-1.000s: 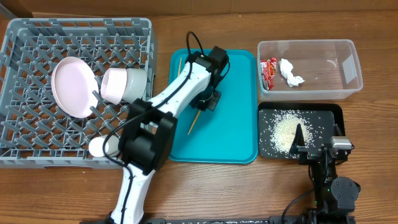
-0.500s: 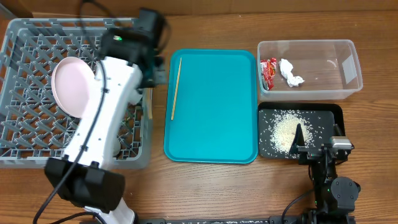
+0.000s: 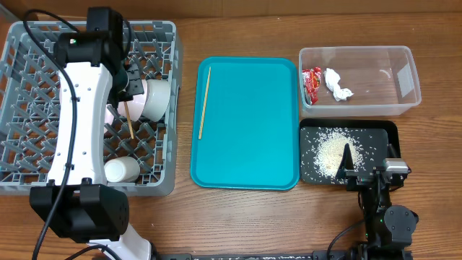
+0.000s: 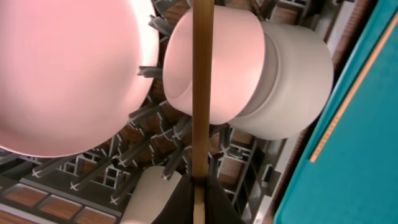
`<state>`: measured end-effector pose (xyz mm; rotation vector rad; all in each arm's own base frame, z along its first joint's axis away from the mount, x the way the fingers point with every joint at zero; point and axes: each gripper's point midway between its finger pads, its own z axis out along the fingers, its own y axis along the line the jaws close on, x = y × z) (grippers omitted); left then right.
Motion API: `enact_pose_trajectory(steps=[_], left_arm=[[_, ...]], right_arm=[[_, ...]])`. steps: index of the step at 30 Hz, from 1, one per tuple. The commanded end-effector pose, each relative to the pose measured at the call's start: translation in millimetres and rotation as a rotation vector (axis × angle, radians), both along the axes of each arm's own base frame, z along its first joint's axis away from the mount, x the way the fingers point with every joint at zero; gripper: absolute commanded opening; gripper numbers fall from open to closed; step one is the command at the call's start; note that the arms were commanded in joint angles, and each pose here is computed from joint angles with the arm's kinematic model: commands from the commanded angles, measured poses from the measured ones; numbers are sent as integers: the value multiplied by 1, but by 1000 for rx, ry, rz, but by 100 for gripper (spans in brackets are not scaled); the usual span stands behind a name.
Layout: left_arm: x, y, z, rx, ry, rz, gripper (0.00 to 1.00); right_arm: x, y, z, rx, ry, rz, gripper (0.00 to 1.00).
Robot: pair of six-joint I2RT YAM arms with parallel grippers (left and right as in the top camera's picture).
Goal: Sort waste into correct bins and load items into the dishwasher
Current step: 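Carry the chopstick to the rack and drop it in, then grasp the second chopstick on the tray with the left gripper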
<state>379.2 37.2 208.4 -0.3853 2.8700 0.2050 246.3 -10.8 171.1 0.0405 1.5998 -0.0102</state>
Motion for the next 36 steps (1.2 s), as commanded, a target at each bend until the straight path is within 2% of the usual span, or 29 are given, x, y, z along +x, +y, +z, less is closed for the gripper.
enact_pose_trajectory(steps=[1,4,7,12,15,27,31,36], left_arm=[[0,-9,-4,-2,20,-53,4],[1,-24,-5,-27,19,-89,4],[2,-40,-4,7,14,-142,4],[3,-24,5,195,6,-122,4],[2,-4,7,233,10,-76,4],[-14,62,0,143,62,27,4],[-3,49,-3,35,36,-157,4],[-1,48,-3,22,29,-189,4]], right_arm=[[0,-1,-1,-1,-9,-2,100],[0,-1,-1,-1,-9,-2,100],[0,-1,-1,-1,-9,-2,100],[0,-1,-1,-1,-9,-2,100],[0,-1,-1,-1,-9,-2,100],[0,-1,-1,-1,-9,-2,100],[0,-1,-1,-1,-9,-2,100],[0,-1,-1,-1,-9,-2,100]])
